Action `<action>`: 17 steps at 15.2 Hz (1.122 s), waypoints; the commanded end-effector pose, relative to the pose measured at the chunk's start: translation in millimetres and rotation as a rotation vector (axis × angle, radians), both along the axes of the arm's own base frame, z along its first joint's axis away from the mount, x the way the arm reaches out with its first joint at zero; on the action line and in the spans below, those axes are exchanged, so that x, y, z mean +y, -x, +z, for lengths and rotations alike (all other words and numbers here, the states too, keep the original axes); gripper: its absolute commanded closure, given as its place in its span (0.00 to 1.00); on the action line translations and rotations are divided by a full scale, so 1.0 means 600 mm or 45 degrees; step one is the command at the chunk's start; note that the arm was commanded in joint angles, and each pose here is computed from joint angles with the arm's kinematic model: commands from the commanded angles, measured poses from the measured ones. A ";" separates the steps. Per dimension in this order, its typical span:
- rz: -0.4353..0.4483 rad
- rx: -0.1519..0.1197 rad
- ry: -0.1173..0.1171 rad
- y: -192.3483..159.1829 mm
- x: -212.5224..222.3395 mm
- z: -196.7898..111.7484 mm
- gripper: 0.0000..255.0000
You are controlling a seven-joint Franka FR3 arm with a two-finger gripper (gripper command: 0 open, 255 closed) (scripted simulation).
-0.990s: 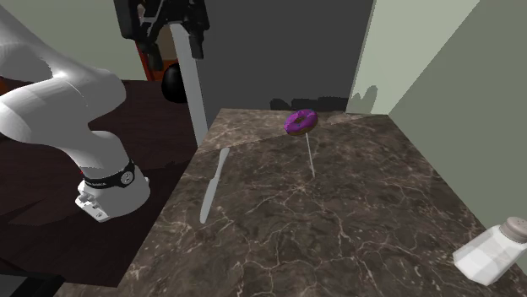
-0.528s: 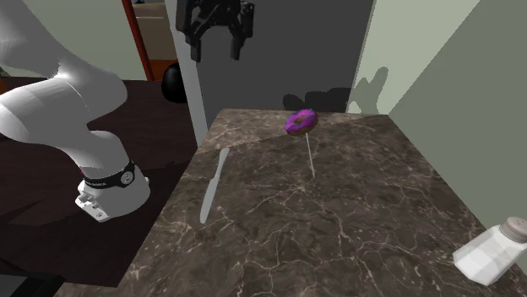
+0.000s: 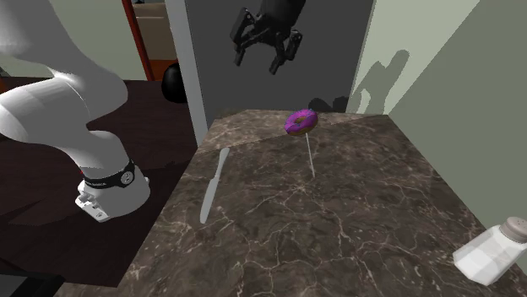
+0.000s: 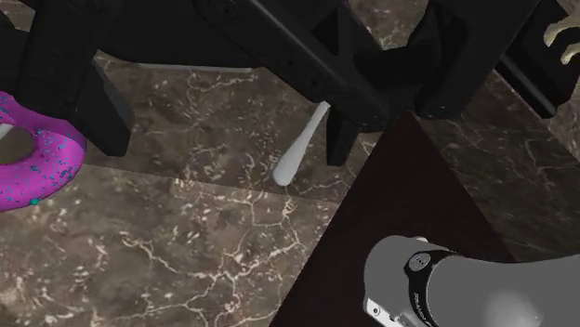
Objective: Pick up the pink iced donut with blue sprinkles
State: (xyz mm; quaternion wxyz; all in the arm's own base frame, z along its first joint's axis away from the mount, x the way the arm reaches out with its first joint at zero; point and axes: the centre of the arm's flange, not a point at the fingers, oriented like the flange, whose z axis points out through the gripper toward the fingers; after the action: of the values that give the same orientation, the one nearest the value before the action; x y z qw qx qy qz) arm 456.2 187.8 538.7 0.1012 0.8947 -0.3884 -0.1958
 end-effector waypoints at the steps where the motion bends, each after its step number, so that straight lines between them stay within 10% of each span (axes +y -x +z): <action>1: -0.134 0.078 0.035 -0.045 0.028 -0.024 0.00; 14: -0.930 0.559 0.223 -0.300 0.056 -0.253 0.00; 17: -0.943 0.566 0.226 -0.304 0.054 -0.275 0.00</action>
State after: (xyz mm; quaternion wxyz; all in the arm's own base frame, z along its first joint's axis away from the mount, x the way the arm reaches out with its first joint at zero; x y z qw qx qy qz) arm 636.4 220.5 379.0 0.1812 0.6228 -0.6645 -0.3712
